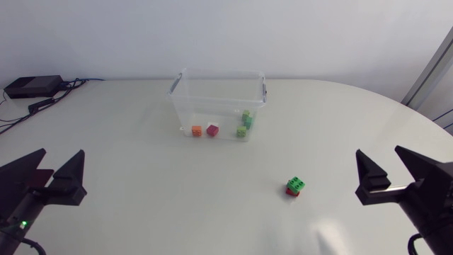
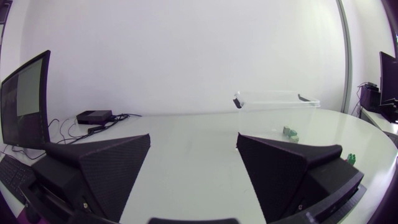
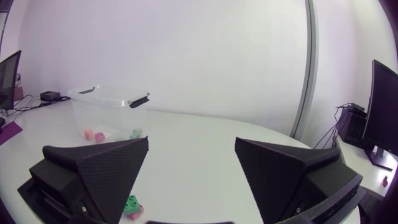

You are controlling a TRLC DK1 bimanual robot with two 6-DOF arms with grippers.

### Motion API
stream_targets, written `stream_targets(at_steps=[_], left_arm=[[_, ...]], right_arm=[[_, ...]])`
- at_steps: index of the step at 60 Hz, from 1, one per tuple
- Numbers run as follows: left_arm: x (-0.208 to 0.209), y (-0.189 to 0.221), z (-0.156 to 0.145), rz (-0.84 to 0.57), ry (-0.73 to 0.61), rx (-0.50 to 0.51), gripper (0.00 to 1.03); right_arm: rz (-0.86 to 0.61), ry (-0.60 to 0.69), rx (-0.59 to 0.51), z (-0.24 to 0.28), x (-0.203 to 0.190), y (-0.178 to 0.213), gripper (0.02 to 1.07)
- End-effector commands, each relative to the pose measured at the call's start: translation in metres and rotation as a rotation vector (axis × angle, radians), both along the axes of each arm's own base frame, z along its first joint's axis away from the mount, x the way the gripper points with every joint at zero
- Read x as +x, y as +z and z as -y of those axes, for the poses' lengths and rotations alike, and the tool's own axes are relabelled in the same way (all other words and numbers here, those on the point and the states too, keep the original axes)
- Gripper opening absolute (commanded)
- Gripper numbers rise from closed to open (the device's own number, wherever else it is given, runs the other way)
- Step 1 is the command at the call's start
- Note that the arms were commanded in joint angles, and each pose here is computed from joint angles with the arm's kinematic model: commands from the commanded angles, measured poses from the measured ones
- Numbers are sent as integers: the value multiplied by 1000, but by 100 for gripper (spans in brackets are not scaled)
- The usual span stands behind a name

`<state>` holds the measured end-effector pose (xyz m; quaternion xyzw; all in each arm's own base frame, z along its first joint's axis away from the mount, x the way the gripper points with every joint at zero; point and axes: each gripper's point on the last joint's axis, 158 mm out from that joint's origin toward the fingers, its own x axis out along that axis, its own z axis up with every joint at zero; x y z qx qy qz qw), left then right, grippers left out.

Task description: Place the duplo bricks in the container

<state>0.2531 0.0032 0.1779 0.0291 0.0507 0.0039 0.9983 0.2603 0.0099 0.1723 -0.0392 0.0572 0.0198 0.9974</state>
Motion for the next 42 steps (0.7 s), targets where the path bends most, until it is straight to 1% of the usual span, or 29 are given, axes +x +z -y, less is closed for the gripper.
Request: stream_targets(at_steps=[1, 10, 13, 14, 15, 18, 23, 30, 33, 39, 41, 42], left_arm=[[6, 16, 0, -32, 3, -13, 97], [17, 21, 18, -118, -62, -11, 97], [23, 22, 24, -170, -84, -11, 97], [27, 19, 28, -210, -97, -11, 97], [27, 19, 29, -217, -99, -11, 97], [34, 13, 41, -292, -135, -10, 97], [43, 2, 50, -397, -157, -4, 97], [53, -12, 63, -532, -186, 1, 97], [54, -23, 73, -604, -214, 13, 97], [59, -40, 83, -722, -243, 47, 97], [57, -48, 92, -778, -280, 69, 97], [57, -49, 93, -784, -282, 70, 97]], right_arm=[[-61, 21, 6, -6, 9, 9, 103], [-133, 47, 5, -14, 19, 17, 103], [-160, 63, 10, -18, 21, 18, 103], [-171, 69, 9, -20, 22, 18, 103], [-177, 67, 8, -19, 22, 18, 103], [-227, 85, 11, -25, 25, 14, 103], [-312, 102, 32, -32, 29, 5, 103], [-368, 118, 64, -37, 31, 2, 103], [-388, 135, 87, -41, 31, 0, 103], [-455, 177, 125, -49, 31, -5, 103], [-474, 194, 140, -53, 31, -5, 103], [-476, 195, 140, -53, 31, -5, 103]])
